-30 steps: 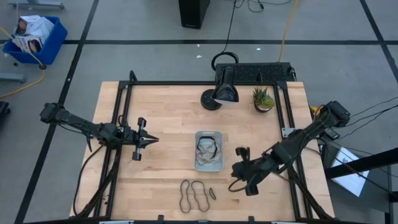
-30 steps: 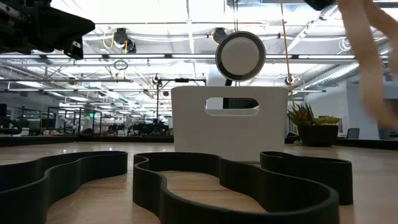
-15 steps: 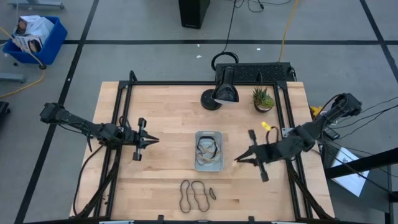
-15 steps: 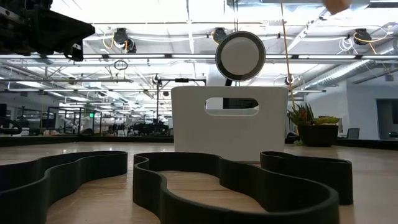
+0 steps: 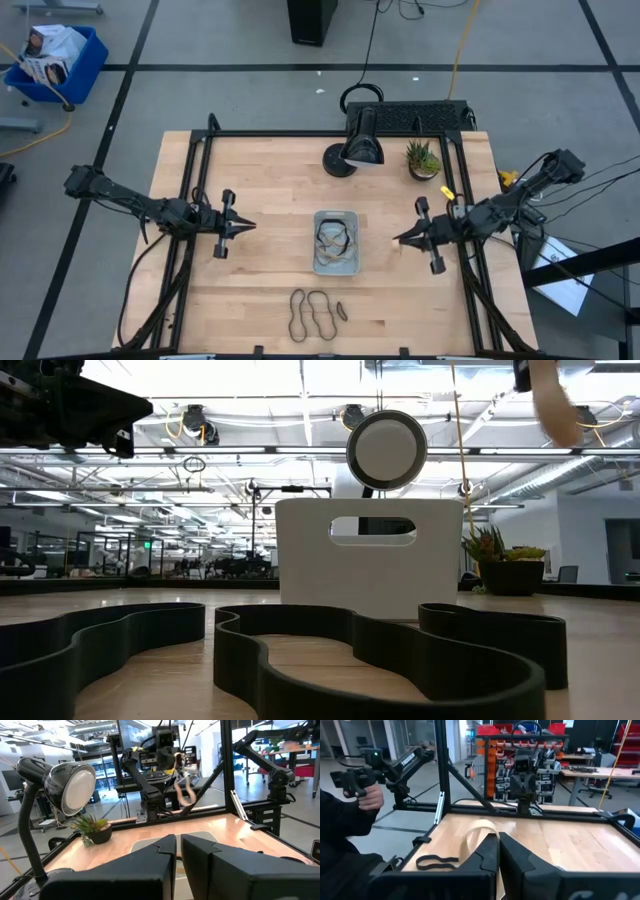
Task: Pick and place rubber bands into bin
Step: Put the brown rubber band into the gray container
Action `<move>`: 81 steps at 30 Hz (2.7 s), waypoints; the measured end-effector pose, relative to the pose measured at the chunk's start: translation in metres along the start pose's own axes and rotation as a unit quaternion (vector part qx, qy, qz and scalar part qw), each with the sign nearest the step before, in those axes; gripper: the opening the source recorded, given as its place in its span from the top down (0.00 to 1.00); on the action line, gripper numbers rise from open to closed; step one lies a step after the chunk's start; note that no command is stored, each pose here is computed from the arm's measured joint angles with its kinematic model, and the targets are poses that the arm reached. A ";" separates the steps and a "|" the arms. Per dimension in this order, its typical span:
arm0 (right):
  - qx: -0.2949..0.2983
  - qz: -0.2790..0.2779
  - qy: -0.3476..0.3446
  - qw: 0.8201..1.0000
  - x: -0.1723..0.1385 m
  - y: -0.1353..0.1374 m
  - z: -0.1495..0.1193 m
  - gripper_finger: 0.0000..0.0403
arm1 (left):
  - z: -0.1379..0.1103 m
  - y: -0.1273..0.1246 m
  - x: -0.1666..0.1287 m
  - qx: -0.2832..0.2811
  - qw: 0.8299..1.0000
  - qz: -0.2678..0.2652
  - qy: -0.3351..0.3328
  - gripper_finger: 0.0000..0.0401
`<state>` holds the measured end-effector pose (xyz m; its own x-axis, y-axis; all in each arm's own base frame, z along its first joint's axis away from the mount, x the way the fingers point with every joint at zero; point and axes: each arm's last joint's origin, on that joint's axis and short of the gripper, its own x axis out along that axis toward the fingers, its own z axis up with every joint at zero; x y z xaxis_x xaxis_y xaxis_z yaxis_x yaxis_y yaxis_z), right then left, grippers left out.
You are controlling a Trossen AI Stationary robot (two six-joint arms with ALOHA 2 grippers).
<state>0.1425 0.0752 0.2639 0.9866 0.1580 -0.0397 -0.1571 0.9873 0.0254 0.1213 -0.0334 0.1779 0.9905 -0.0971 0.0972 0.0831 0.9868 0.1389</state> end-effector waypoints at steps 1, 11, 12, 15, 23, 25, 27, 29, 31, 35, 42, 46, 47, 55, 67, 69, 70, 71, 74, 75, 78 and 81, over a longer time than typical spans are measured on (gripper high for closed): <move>-0.001 0.001 -0.004 1.000 -0.002 -0.001 -0.002 1.00 | 0.000 0.000 0.000 0.000 1.000 0.000 0.000 0.91; 0.008 0.003 -0.043 0.999 -0.011 -0.006 -0.030 1.00 | 0.000 0.000 0.000 0.006 1.000 0.000 0.000 0.91; 0.008 0.003 -0.043 0.999 -0.011 -0.006 -0.032 1.00 | 0.000 0.000 0.000 0.006 1.000 0.000 0.000 0.91; 0.009 0.003 -0.046 0.999 -0.012 -0.006 -0.032 1.00 | 0.000 0.000 0.000 0.006 1.000 0.000 0.000 0.91; 0.014 0.003 -0.049 0.999 -0.012 -0.006 -0.031 1.00 | 0.000 0.000 0.000 0.006 1.000 0.000 0.000 0.91; 0.013 0.003 -0.047 0.999 -0.012 -0.006 -0.031 1.00 | 0.000 0.000 0.000 0.006 1.000 0.000 0.000 0.91; 0.013 0.003 -0.048 0.999 -0.012 -0.006 -0.031 1.00 | 0.000 0.000 0.000 0.006 1.000 0.000 0.000 0.91; 0.011 0.002 -0.046 0.999 -0.011 -0.006 -0.032 1.00 | 0.000 0.000 0.000 0.006 1.000 0.000 0.000 0.91; 0.008 -0.004 -0.046 0.999 -0.008 -0.007 -0.032 1.00 | 0.000 0.000 0.000 0.006 1.000 0.000 0.000 0.91; 0.007 -0.022 -0.054 0.998 0.000 -0.010 -0.030 1.00 | 0.000 0.001 0.000 0.006 1.000 0.011 0.002 0.91; -0.023 -0.010 -0.026 0.999 0.037 -0.013 -0.011 1.00 | 0.000 0.002 0.000 0.014 0.999 0.030 0.005 0.91; -0.042 -0.007 -0.012 0.999 0.065 -0.017 0.002 1.00 | 0.000 0.002 0.000 0.023 0.999 0.031 0.005 0.91; -0.046 -0.003 -0.009 0.999 0.073 -0.018 0.005 1.00 | 0.000 0.002 0.000 0.023 0.999 0.031 0.005 0.91; -0.050 -0.007 0.048 0.998 0.124 -0.038 -0.004 1.00 | 0.000 0.002 0.000 0.031 0.999 0.031 0.005 0.91; -0.048 -0.049 0.164 0.984 0.159 -0.065 -0.049 1.00 | 0.000 0.002 0.000 0.040 0.999 0.034 0.007 0.91; -0.047 -0.050 0.193 0.979 0.159 -0.066 -0.057 1.00 | 0.000 0.002 0.000 0.040 0.999 0.034 0.007 0.91; -0.047 -0.050 0.209 0.976 0.158 -0.066 -0.061 1.00 | 0.000 0.002 0.000 0.040 0.999 0.034 0.007 0.91; -0.048 -0.051 0.221 0.973 0.158 -0.067 -0.064 1.00 | 0.000 0.002 0.000 0.040 0.999 0.034 0.007 0.91; -0.044 -0.053 0.248 0.966 0.156 -0.067 -0.069 1.00 | 0.000 0.002 0.000 0.040 0.999 0.034 0.007 0.91; -0.044 -0.052 0.248 0.966 0.155 -0.067 -0.069 1.00 | 0.000 0.002 0.000 0.040 0.999 0.034 0.008 0.91; -0.063 -0.043 0.254 0.964 0.155 -0.065 -0.070 0.97 | -0.001 0.002 0.000 0.043 0.998 0.034 0.009 0.91; -0.069 -0.040 0.253 0.964 0.155 -0.064 -0.070 0.88 | -0.001 0.002 0.000 0.047 0.998 0.034 0.011 0.91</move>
<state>0.3025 0.0380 0.1862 0.8538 0.0365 -0.5194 -0.1211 0.9841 -0.1299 0.1215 -0.0315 0.1771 0.9958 -0.0273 0.0879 0.0069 0.9744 0.2246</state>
